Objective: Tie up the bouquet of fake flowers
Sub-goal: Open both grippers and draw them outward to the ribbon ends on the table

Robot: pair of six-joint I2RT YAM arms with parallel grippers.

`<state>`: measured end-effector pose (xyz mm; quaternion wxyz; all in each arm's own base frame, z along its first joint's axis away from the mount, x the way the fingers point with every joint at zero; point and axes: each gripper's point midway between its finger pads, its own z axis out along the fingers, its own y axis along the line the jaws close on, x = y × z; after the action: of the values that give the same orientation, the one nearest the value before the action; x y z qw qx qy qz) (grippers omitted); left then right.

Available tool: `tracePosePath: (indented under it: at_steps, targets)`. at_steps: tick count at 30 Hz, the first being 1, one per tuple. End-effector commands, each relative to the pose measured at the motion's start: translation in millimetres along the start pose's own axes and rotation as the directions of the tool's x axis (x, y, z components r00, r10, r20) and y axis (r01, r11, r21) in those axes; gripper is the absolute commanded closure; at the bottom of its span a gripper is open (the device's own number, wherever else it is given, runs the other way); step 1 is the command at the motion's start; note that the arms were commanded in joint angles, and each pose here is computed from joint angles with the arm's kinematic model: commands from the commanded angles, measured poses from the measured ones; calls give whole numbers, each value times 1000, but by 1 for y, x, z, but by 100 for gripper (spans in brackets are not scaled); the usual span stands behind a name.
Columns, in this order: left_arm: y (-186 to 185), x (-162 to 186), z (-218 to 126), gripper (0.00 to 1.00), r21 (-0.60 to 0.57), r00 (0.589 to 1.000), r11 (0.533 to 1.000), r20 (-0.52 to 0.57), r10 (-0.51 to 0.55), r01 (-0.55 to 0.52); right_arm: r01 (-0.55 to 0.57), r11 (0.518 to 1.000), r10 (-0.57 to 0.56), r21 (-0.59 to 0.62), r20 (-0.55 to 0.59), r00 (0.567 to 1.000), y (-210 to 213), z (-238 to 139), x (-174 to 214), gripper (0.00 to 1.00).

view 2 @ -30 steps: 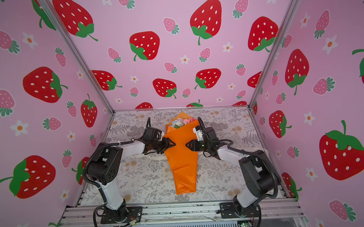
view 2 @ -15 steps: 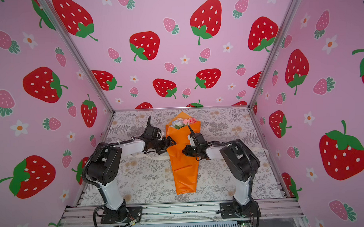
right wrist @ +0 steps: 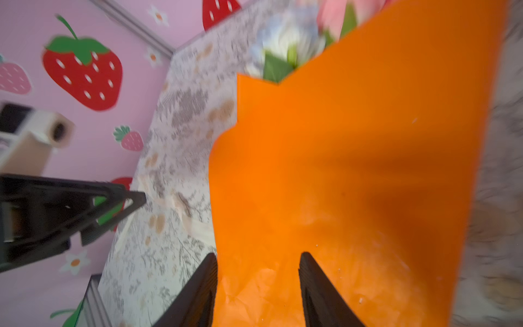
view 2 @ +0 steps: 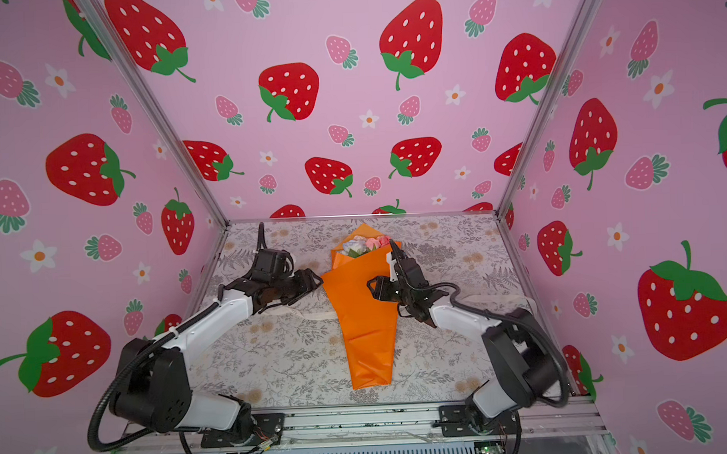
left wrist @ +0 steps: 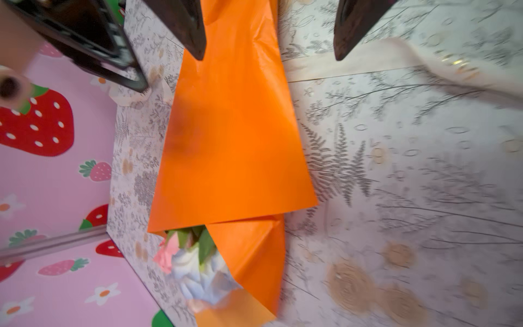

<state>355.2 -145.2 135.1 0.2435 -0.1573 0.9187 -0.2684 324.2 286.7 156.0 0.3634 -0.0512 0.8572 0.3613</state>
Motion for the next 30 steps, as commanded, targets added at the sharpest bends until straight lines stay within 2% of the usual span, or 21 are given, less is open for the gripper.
tracePosePath:
  at_steps: [1,3,6,10,14,21,27,30]
  targets:
    - [84,8,-20,30,-240,992,963,12,-128,127,49,964,-92,261,153,984,-47,-41,-34,44]
    - [118,4,-36,26,-269,972,934,53,-230,235,31,944,-96,329,183,978,-68,-61,-40,42]
    - [160,-2,-57,19,-293,932,884,127,-340,363,-16,930,-67,366,213,975,-92,-85,-44,41]
    - [191,-12,-66,17,-300,887,835,165,-432,462,-59,922,-36,383,236,971,-112,-102,-42,39]
    - [208,-26,-58,17,-330,879,814,166,-448,478,-120,904,25,410,230,973,-134,-109,-34,38]
    - [232,-49,-41,23,-362,859,781,162,-485,509,-237,885,157,400,223,962,-168,-117,-19,38]
    - [246,-63,-31,30,-382,856,768,174,-487,514,-248,861,171,444,208,963,-179,-121,-12,38]
    - [245,-71,-21,32,-342,852,781,168,-496,522,-251,843,161,477,221,962,-185,-128,-13,37]
